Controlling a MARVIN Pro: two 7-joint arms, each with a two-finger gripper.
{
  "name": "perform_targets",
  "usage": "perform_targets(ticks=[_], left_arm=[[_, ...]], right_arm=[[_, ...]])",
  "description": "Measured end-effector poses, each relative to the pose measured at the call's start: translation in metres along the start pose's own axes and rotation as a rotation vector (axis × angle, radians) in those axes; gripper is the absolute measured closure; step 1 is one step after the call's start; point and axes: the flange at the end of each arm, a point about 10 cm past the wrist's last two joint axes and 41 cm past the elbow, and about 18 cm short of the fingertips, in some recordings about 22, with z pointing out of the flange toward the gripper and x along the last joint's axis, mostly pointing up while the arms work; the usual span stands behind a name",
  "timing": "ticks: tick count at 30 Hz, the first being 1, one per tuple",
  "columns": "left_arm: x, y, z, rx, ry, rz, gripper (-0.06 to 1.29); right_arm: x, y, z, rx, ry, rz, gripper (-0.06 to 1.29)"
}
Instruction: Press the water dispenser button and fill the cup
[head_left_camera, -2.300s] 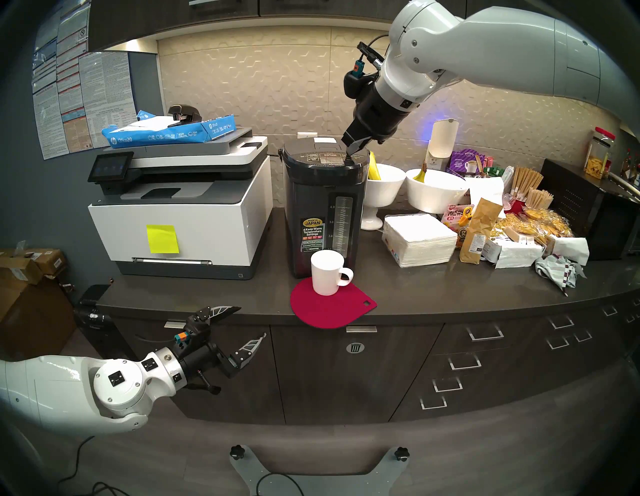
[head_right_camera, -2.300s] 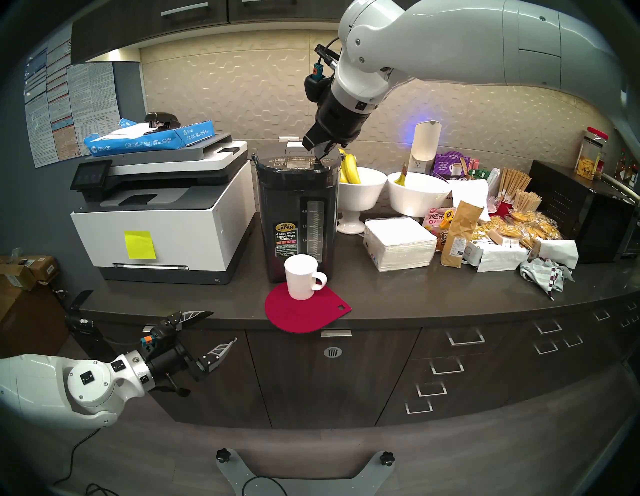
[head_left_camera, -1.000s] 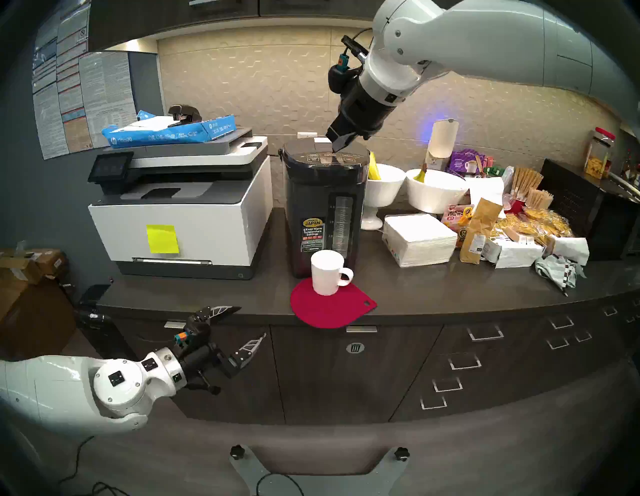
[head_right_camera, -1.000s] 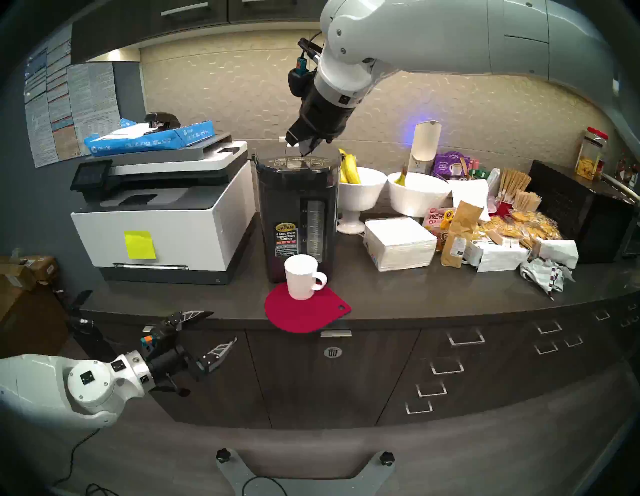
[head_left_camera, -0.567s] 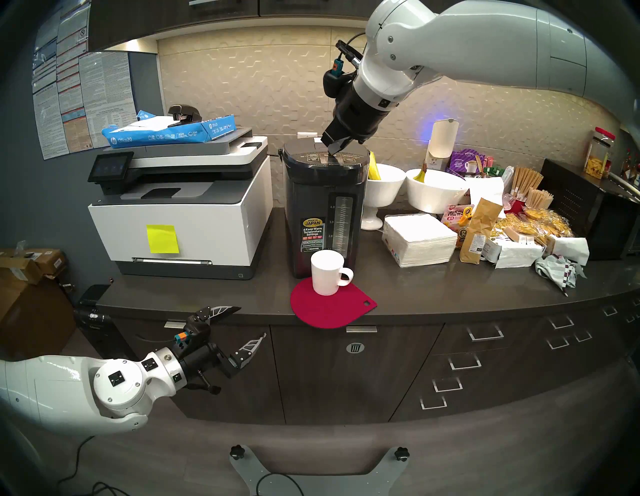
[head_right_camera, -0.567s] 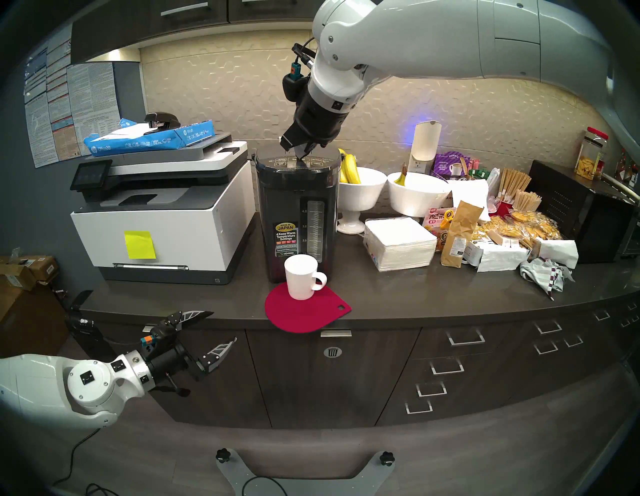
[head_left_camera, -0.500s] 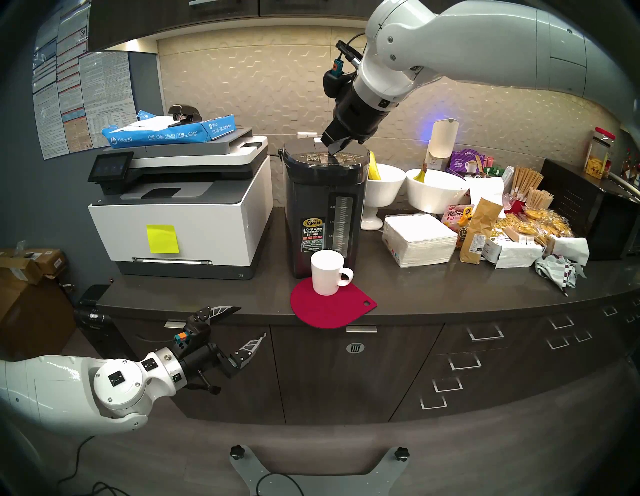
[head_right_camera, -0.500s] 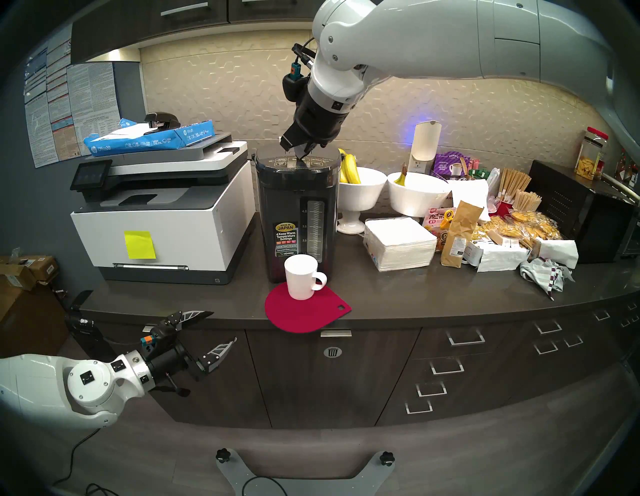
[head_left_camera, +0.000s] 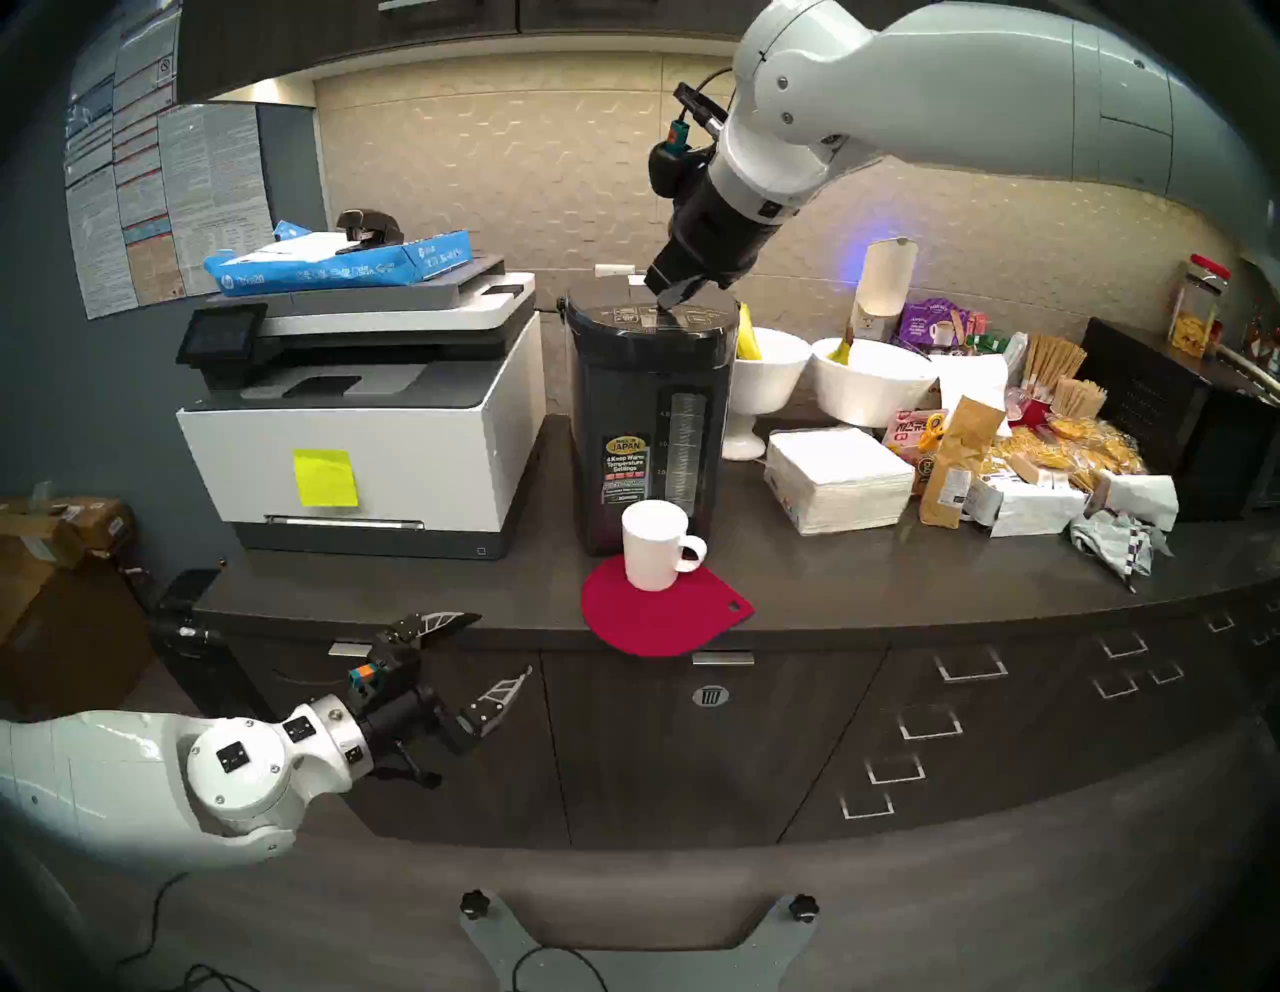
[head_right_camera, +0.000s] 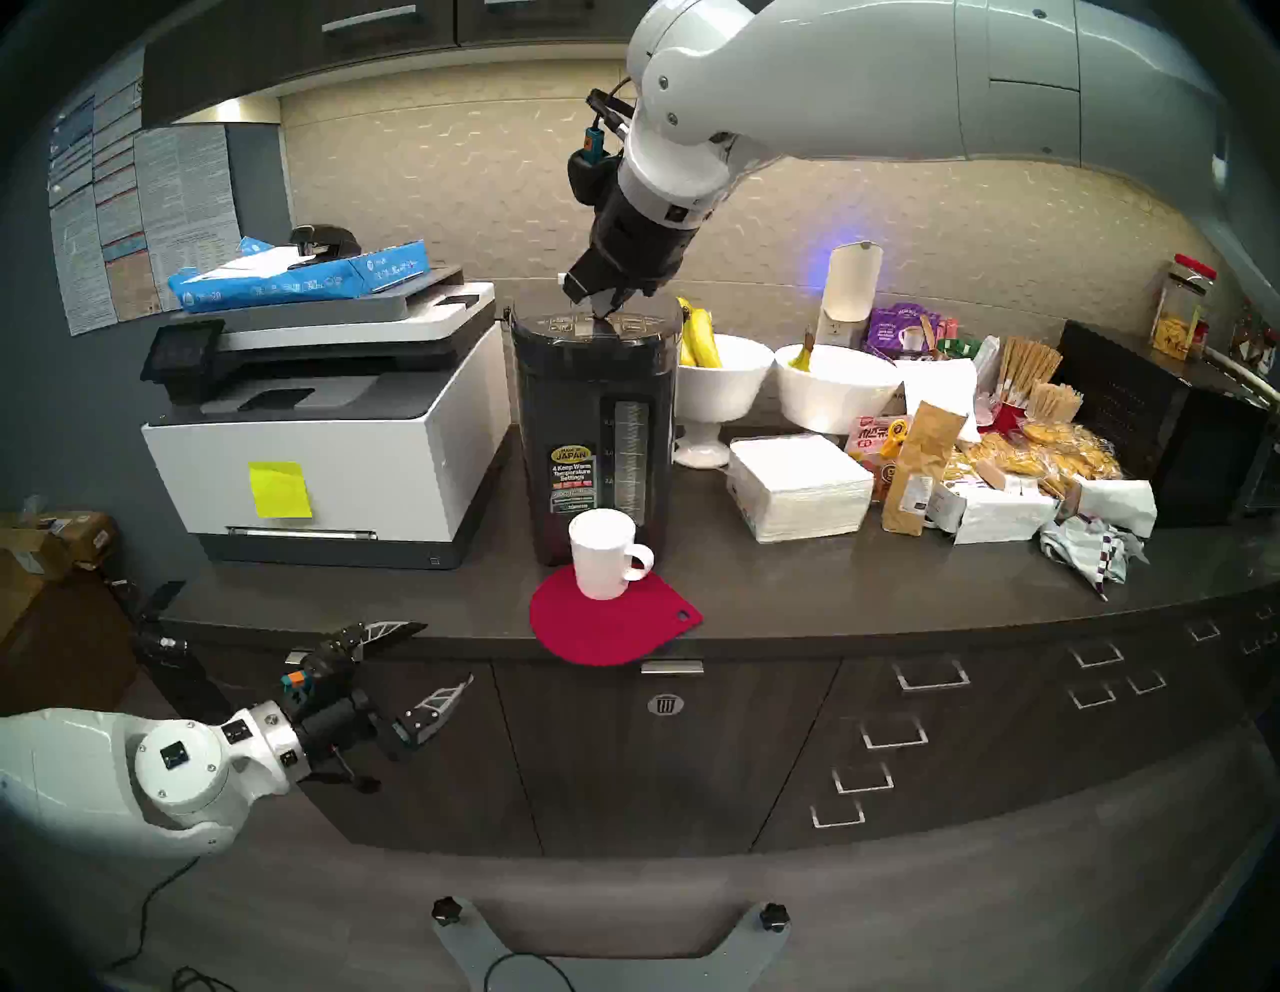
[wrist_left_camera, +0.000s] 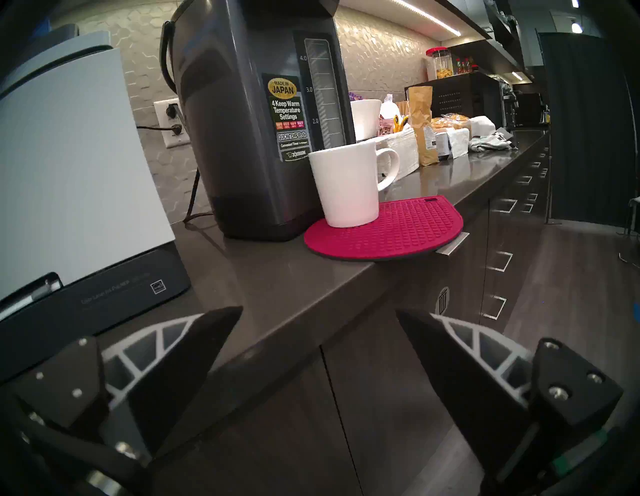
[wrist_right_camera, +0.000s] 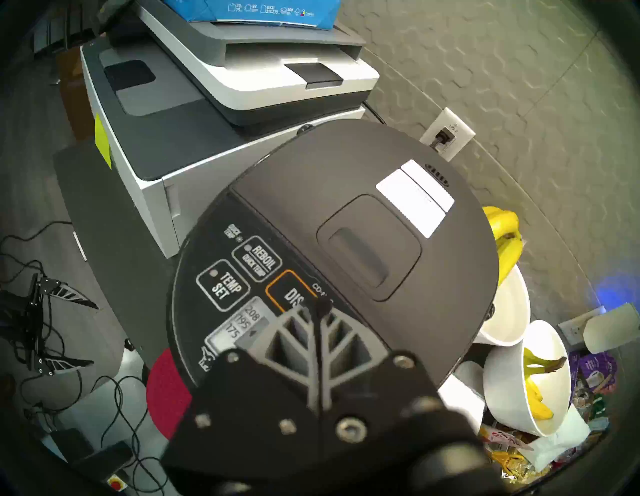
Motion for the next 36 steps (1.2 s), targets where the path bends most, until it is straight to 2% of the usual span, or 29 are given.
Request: perform_targets(ticks=[17, 36], left_arm=[[-0.0002, 0.0001, -0.0001, 0.000, 0.000, 0.000, -0.03], [-0.0001, 0.0001, 0.0000, 0.000, -0.001, 0.000, -0.03]], right_arm=[[-0.0057, -0.0039, -0.0063, -0.015, -0.032, -0.028, 1.25], [-0.0096, -0.0057, -0.0087, -0.020, -0.020, -0.009, 1.25]])
